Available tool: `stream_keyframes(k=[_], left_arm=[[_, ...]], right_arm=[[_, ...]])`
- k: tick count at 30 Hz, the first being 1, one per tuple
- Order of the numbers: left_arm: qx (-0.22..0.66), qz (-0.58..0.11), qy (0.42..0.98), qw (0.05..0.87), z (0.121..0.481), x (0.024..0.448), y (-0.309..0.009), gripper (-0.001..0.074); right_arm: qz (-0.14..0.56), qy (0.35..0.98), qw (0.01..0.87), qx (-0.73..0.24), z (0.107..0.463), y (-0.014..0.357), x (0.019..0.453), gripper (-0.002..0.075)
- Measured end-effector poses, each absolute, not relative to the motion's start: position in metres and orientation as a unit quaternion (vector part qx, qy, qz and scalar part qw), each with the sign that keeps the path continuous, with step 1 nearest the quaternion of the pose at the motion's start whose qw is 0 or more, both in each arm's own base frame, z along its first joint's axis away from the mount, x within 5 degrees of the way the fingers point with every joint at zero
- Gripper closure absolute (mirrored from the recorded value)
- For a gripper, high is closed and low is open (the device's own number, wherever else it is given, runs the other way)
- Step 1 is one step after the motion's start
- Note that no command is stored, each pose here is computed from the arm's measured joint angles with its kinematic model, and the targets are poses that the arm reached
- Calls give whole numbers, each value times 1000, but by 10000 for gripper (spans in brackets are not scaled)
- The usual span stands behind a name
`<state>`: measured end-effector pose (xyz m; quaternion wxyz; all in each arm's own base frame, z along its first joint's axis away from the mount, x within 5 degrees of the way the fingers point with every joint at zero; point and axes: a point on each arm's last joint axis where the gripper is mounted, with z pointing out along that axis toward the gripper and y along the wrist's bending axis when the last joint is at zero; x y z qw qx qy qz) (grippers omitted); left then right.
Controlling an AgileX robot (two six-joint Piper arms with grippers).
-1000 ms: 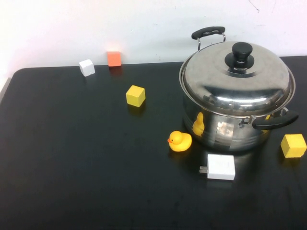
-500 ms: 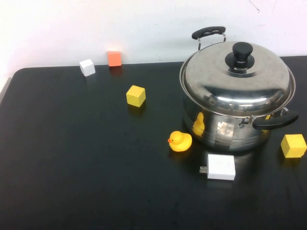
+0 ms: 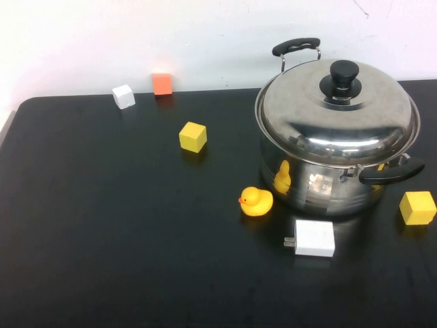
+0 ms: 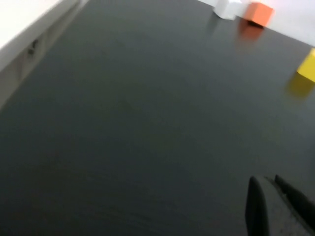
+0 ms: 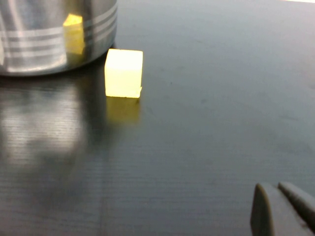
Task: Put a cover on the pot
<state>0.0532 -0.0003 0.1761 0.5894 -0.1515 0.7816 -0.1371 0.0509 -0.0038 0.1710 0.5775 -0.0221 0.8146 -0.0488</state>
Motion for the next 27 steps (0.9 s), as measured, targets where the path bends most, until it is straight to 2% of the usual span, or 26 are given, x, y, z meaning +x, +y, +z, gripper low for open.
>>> stream_keyframes(k=[11, 27], left_arm=[[-86, -129, 792, 591, 176, 53, -6, 735], [-107, -126, 789, 592, 176, 53, -5, 735]], right_arm=[[-49, 815, 578, -22, 171, -4, 51, 728], [-49, 815, 578, -22, 171, -4, 51, 728]])
